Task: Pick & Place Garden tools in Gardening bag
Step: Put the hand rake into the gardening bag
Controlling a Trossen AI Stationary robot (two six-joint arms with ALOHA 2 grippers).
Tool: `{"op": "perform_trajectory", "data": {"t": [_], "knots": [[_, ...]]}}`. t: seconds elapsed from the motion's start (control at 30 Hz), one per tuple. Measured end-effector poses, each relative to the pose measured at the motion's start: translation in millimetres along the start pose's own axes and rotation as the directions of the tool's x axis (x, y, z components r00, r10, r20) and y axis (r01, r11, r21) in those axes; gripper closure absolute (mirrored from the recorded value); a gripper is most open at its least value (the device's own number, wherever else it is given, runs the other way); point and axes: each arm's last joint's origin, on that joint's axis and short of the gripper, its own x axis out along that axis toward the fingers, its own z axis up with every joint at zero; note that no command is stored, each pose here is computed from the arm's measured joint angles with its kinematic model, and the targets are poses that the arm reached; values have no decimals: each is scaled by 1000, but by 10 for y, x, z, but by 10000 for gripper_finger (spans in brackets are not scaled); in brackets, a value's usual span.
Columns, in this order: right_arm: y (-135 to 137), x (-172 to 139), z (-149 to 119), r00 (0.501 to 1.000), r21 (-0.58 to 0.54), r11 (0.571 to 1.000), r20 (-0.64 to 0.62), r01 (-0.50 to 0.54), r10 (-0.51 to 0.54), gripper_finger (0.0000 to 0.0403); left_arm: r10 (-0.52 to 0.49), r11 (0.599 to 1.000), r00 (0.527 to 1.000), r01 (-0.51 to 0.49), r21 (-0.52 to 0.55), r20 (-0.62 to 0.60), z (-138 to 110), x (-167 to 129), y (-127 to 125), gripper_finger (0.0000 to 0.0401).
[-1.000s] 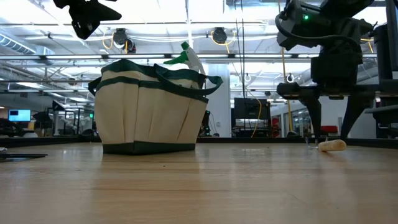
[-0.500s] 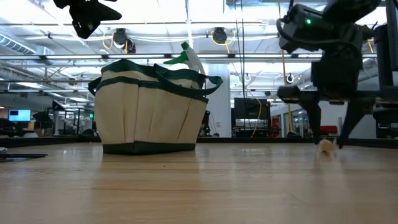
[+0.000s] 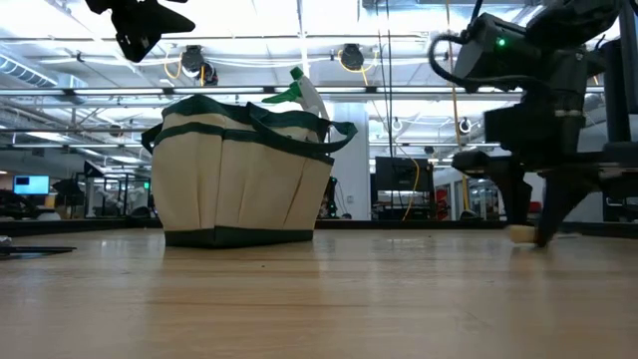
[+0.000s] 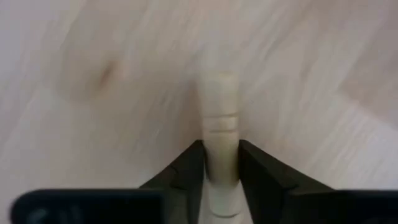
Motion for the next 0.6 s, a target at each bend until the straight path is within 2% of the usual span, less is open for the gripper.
{"op": "perform_trajectory", "data": {"t": [0.1, 0.3, 0.4, 0.53, 0.6], "knots": [[-17, -1, 34, 999, 62, 998, 34, 16, -18, 343, 0, 1000, 1000, 0, 0, 0, 0, 0, 0, 235], [-76, -76, 172, 991, 203, 979, 123, 33, -59, 343, 0, 1000, 1000, 0, 0, 0, 0, 0, 0, 235], [-111, -183, 280, 981, 256, 967, 186, 6, -55, 343, 0, 1000, 1000, 0, -1, 1, 1, -1, 0, 235], [-178, -411, 488, 934, 295, 955, 349, -34, -75, 343, -3, 1000, 1000, 3, 0, 7, 7, -1, -3, 235], [-218, -548, 594, 896, 313, 949, 431, -35, -109, 343, -4, 1000, 1000, 4, -4, 8, 9, -1, -3, 235]]}}
